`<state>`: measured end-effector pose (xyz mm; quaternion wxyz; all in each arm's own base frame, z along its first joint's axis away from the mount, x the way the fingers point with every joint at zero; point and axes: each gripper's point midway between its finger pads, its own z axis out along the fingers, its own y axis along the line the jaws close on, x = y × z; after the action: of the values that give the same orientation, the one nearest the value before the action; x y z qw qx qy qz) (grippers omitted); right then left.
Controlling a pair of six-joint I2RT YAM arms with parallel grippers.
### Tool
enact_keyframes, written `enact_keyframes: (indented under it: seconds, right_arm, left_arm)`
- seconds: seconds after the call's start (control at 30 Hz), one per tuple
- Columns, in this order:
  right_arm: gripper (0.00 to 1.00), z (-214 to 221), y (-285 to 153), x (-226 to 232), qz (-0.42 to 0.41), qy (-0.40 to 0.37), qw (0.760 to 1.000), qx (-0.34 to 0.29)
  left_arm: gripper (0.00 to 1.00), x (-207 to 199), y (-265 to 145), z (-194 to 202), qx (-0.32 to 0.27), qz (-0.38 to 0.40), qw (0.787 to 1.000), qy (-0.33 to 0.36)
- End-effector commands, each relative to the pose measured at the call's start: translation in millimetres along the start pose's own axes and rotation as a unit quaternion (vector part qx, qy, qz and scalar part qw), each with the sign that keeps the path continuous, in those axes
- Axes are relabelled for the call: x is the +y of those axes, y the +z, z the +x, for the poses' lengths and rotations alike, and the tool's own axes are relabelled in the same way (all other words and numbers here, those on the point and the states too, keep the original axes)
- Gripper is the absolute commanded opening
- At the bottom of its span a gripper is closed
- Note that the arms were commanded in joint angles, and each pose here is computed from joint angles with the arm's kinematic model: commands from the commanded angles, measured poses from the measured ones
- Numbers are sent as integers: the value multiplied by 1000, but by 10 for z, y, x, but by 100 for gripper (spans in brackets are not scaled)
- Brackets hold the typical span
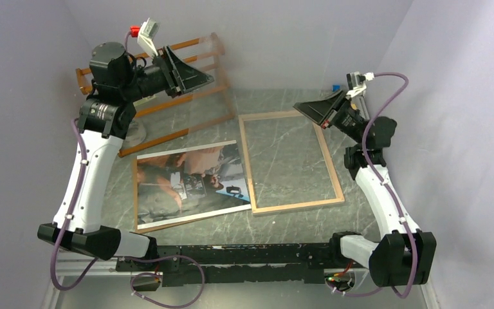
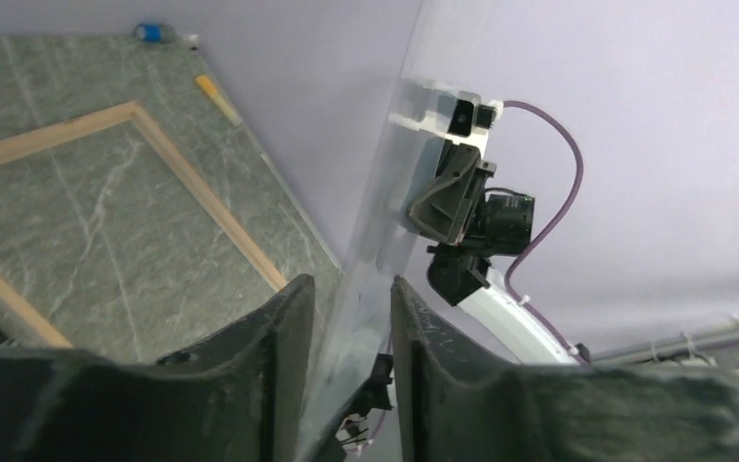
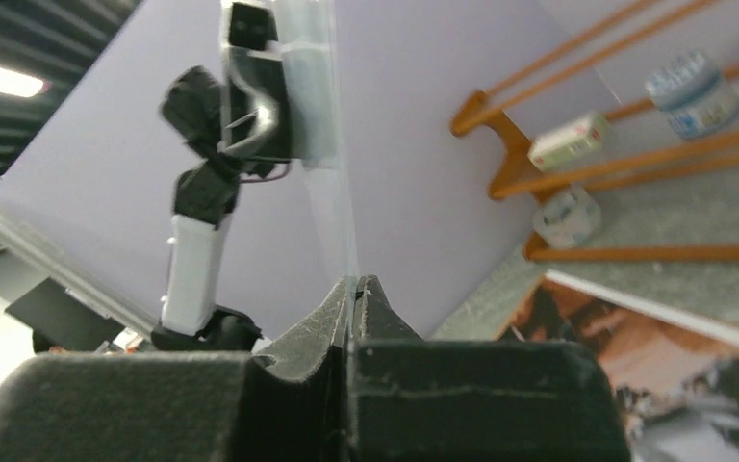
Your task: Put the photo into the frame
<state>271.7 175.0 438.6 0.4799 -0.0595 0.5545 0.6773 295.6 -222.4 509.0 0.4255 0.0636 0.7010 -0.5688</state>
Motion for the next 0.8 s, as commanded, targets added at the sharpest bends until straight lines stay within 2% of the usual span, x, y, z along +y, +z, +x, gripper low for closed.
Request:
enact_keyframes:
  seconds: [0.0,0.1,0.17,0.37,0.53,0.67,0.77]
  right_arm:
    - [0,135,-35,-558,111,27,991,64]
    - [0,339,-150,-921,169,59,977,112]
    - [0,462,-253,-1149,205,61,968,133]
    - [0,791,-578,-1937,318,93,923,198]
    - [0,882,-745,-2536,384,109,888,229]
    - [0,896,-823,-2921,409,101,871,252]
    - [0,887,-898,-3197,426,102,857,270]
  left_arm:
    - [47,205,-175,115,-8,-59,998,36]
    - [59,521,-197,387,25,-89,995,22]
    - [61,788,-208,602,50,-114,992,0]
    - [63,1499,-202,1068,110,-182,977,-30]
    - [61,1987,-86,1344,157,-206,964,-58]
    - [60,2351,13,1547,183,-218,955,-81]
    - [62,2607,83,1655,196,-231,948,-96]
